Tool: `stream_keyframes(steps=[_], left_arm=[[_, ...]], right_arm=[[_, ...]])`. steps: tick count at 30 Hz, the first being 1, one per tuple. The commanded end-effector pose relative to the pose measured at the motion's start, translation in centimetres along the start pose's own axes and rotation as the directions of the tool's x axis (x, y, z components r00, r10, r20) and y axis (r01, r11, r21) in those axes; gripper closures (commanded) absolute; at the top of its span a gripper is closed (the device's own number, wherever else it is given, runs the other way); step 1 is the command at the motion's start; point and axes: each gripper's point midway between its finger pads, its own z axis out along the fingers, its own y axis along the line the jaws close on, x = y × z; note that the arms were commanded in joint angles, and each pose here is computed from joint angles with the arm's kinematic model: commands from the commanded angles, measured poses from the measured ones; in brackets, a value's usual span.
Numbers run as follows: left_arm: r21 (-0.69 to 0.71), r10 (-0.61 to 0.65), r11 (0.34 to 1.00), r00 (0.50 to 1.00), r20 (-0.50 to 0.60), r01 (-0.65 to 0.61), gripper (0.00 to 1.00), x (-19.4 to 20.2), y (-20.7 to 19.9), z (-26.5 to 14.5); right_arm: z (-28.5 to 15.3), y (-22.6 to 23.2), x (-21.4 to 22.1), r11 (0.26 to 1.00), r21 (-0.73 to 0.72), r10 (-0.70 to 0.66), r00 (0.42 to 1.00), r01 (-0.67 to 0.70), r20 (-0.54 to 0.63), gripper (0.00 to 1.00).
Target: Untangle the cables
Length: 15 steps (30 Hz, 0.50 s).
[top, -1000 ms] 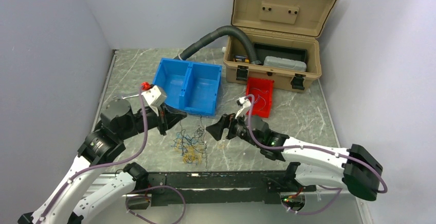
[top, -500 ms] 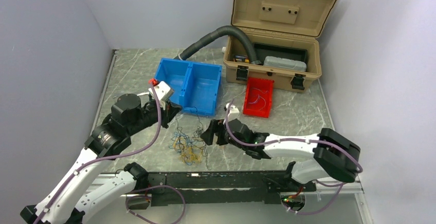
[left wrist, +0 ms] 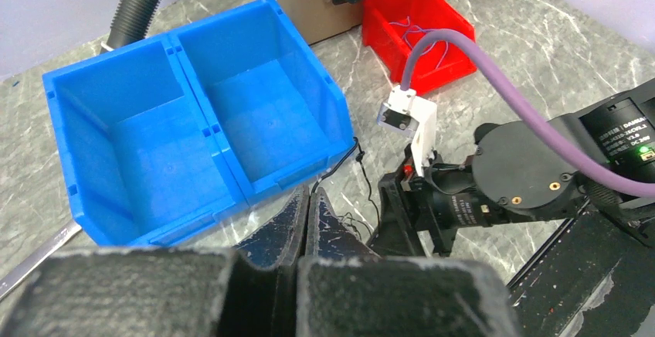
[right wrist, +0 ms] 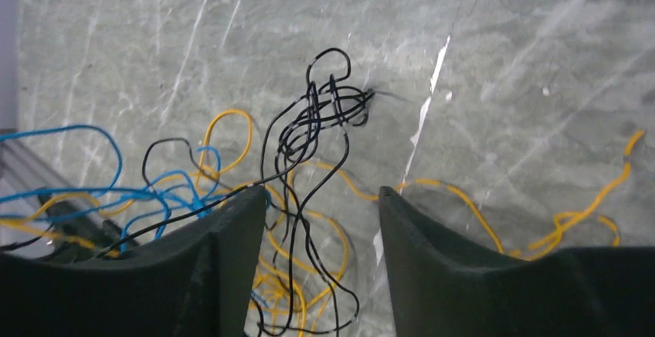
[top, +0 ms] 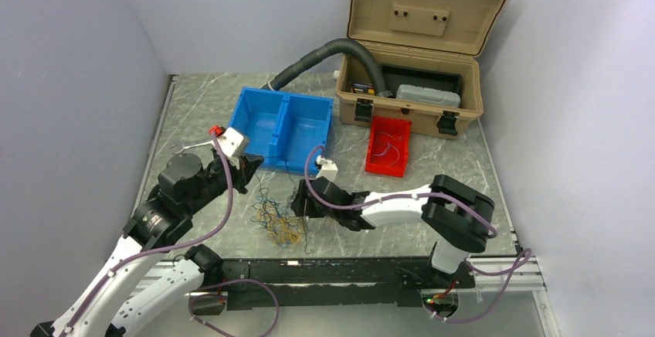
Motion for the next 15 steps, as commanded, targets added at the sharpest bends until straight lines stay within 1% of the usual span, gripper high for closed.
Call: stream_keyframes(steps=[1,2,3,5,6,7,8,10,11,13,15], left_arm=[[-0.048,-0.006,0.999,0.997,0.075,0.01,1.0,-1.5,0.9,-0.2],[-0.07,-0.007,0.997,0.997,0.076,0.012,1.0,-1.5,1.3,-0.3],[-0.083,-0.009,0.996,0.997,0.077,0.016,1.0,-1.4,1.5,-0.4],[-0.139,-0.018,0.99,0.997,0.08,0.029,1.0,-1.3,2.5,-0.8],[-0.17,-0.023,0.985,0.996,0.084,0.037,1.0,-1.2,3.0,-1.0],[-0.201,-0.029,0.979,0.996,0.089,0.047,1.0,-1.2,3.6,-1.3],[-0.234,-0.034,0.97,0.994,0.101,0.057,1.0,-1.3,4.1,-1.7],[-0.342,-0.052,0.935,0.991,0.123,0.091,1.0,-1.2,6.0,-2.7],[-0.392,-0.061,0.913,0.989,0.137,0.111,1.0,-1.1,6.9,-3.3],[-0.471,-0.074,0.871,0.984,0.162,0.143,1.0,-0.9,8.3,-4.5],[-0.521,-0.077,0.838,0.981,0.181,0.162,1.0,-0.7,9.2,-5.3]], right_arm=[[1.5,0.3,-1.2,0.995,0.097,0.0,1.0,-0.002,0.02,0.52],[1.8,0.4,-1.4,0.993,0.115,-0.001,1.0,-0.001,0.018,0.62],[1.8,-0.1,-1.4,0.99,0.14,-0.001,1.0,-0.001,0.015,0.65],[1.3,-0.5,-1.6,0.987,0.159,0.013,0.999,-0.018,0.032,0.79],[1.0,-0.7,-1.8,0.986,0.161,0.022,0.999,-0.029,0.047,0.85],[0.5,-1.0,-2.3,0.985,0.168,0.039,0.997,-0.051,0.072,0.95],[-0.2,-1.2,-3.1,0.981,0.177,0.057,0.993,-0.074,0.102,1.0],[-1.5,-2.2,-4.4,0.962,0.243,0.087,0.984,-0.124,0.157,1.0],[-2.5,-3.2,-5.0,0.943,0.302,0.087,0.981,-0.137,0.173,1.0],[-5.0,-4.9,-6.8,0.897,0.394,0.101,0.961,-0.2,0.258,1.0],[-7.5,-6.7,-8.3,0.852,0.451,0.117,0.936,-0.266,0.331,1.0]])
